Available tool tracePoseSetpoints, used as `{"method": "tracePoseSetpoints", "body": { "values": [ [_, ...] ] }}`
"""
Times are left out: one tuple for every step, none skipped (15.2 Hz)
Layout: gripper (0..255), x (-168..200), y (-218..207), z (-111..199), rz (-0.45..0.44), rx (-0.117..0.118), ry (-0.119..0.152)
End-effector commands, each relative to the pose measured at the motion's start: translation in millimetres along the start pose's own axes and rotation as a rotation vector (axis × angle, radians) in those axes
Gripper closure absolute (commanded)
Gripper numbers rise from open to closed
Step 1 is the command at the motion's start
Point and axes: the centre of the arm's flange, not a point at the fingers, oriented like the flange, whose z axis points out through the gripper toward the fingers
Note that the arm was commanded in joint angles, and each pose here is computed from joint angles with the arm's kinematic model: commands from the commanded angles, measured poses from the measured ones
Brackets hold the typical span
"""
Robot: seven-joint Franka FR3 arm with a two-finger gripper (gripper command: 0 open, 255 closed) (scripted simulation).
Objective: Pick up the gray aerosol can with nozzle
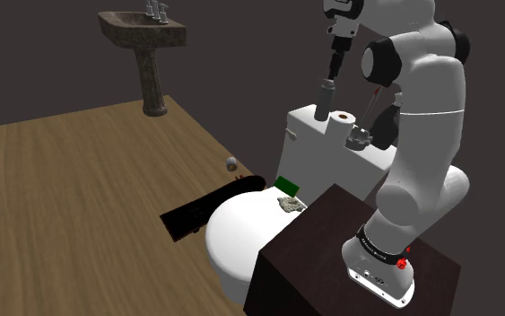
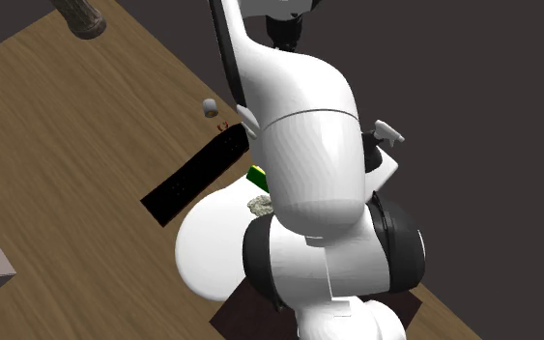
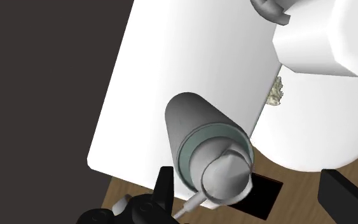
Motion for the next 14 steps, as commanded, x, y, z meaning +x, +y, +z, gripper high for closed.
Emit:
{"method": "tracePoseSetpoints", "body": {
  "values": [
    [0,3,13,9,-0.005,0.004,-0.002],
    [0,4,14,14,-0.005,0.004,-0.002],
    [0,4,14,20,-0.005,0.004,-0.002],
    [0,5,15,25,-0.005,0.004,-0.002],
    [0,5,15,30,-0.005,0.004,-0.002],
    [0,5,16,35,-0.005,0.004,-0.002],
    [0,6,16,41,-0.005,0.004,-0.002],
    [0,6,17,44,-0.005,0.004,-0.002],
    [0,6,17,44,-0.005,0.004,-0.002],
    [255,7,17,44,-0.005,0.004,-0.002],
    [255,7,17,44,-0.005,0.004,-0.002],
    [255,7,17,44,-0.005,0.004,-0.002],
    [255,7,17,44,-0.005,0.004,-0.002],
    [255,8,17,44,-0.005,0.004,-0.002]
  ]
}}
